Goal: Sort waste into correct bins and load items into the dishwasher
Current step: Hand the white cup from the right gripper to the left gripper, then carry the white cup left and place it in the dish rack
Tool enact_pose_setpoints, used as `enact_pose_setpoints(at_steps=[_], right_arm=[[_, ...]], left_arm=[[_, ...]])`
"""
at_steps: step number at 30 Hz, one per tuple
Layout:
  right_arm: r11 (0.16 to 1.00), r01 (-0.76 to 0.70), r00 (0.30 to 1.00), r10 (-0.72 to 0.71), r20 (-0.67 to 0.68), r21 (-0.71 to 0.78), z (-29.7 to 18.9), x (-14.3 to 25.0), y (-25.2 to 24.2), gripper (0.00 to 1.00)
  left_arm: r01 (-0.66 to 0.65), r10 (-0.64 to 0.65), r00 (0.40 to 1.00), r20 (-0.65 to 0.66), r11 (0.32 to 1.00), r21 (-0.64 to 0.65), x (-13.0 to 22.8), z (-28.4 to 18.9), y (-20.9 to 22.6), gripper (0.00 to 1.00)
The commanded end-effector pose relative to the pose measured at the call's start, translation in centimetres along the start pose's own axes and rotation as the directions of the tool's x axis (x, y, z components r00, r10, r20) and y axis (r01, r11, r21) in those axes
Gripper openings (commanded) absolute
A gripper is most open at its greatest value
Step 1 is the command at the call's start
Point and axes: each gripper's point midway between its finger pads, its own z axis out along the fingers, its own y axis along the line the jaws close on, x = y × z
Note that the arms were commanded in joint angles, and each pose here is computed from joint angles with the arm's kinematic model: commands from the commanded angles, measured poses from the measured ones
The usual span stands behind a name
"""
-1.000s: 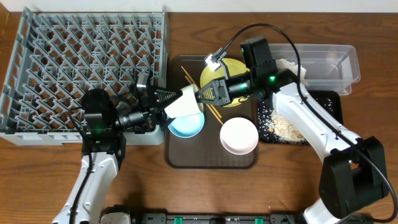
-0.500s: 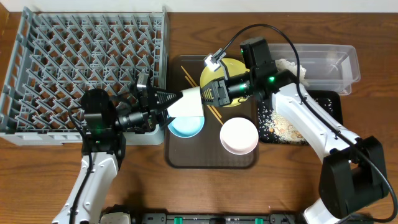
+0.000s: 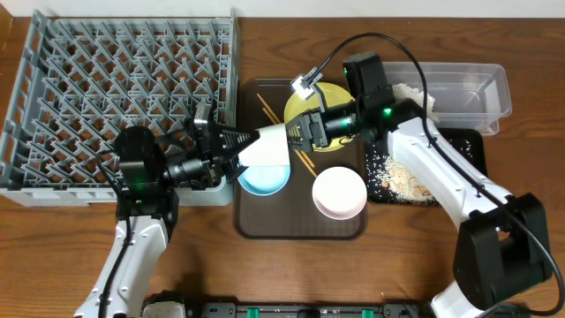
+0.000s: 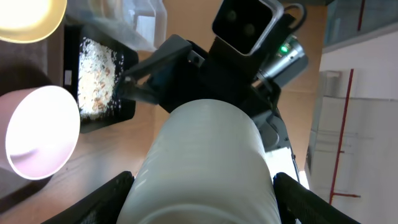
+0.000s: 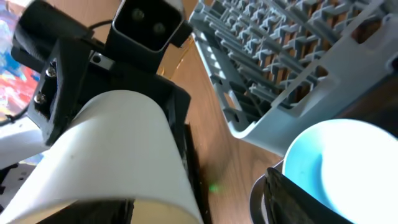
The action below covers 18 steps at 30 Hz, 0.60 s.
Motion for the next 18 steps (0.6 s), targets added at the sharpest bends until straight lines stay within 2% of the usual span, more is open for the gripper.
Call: enact_pose_setpoints(at_steps=[1, 8, 14, 18], right_arm=[[0.999, -0.014, 1.0, 0.015, 0.025, -0.037, -1.7, -0.5, -0.5, 0.64], [0.999, -0.03, 0.997, 0.033, 0.074, -0.043, -4.2, -1.4, -1.3, 0.64], [0.999, -0.045, 0.991, 0.047, 0.123, -0.019, -6.3, -2.2, -2.4, 0.66], [0.998, -0.054, 0.989, 0.051, 0.138, 0.021, -7.2, -2.0, -3.4, 0.68]], left_arm=[[-0.059, 0.059, 0.998, -0.018, 0.998, 0.011, 0.2, 0.1, -0.7, 0.52], [-0.074, 0.074, 0.997, -0.017, 0.997, 0.013, 0.2, 0.1, -0.7, 0.52], [-0.223, 0.223, 0.975, 0.003, 0.974, 0.034, 0.0, 0.0, -1.8, 0.52], [-0.274, 0.273, 0.961, 0.037, 0.961, 0.04, -0.9, -0.6, -3.0, 0.52]])
